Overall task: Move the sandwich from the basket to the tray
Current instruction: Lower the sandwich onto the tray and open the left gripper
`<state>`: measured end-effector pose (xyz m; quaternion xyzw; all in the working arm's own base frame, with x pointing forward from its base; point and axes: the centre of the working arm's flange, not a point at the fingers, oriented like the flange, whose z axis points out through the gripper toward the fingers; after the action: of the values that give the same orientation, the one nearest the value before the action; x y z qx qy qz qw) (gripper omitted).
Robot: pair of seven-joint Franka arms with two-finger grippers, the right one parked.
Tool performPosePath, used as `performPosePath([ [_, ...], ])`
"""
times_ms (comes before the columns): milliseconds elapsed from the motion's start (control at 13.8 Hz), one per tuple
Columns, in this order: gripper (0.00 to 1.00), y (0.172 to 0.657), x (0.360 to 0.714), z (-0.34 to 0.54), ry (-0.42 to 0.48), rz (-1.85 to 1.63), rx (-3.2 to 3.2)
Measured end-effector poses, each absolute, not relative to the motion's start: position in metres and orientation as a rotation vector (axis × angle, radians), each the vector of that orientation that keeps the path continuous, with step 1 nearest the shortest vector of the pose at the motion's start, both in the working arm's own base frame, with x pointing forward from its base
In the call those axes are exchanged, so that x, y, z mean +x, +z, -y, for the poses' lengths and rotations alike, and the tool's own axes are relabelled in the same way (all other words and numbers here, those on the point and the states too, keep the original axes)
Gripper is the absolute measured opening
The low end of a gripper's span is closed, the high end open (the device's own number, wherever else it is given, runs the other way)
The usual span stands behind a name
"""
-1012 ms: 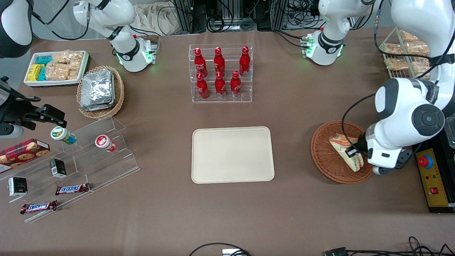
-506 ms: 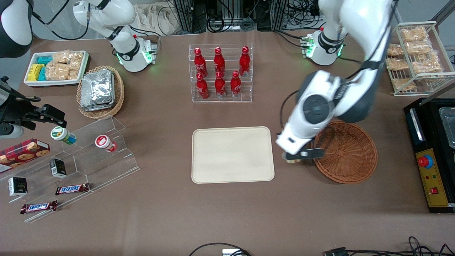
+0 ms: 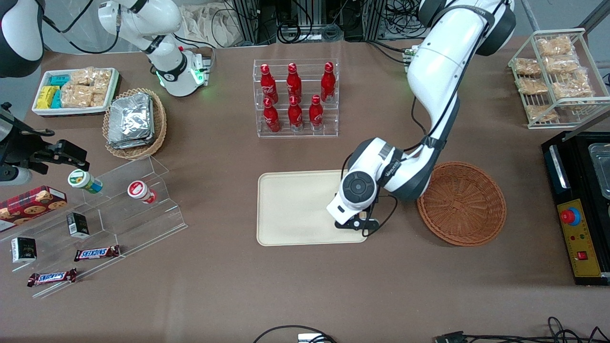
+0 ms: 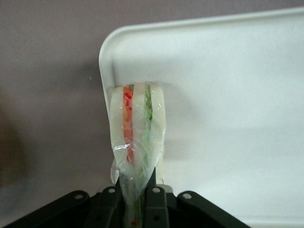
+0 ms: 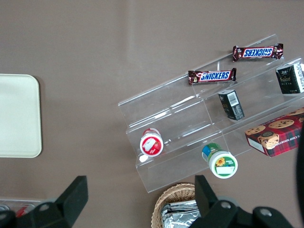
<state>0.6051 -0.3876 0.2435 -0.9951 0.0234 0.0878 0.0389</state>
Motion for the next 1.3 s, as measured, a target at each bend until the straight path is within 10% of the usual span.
performPosePath([
  [361,0.17,0.243,0.614,0.394,0.174,-0.045,-3.103],
  [1012,1.0,0.286,0.625,0.376,0.175,0.021,-3.068],
  [1301,1.0,0.359,0.623,0.318,0.14,0.13,-3.047],
])
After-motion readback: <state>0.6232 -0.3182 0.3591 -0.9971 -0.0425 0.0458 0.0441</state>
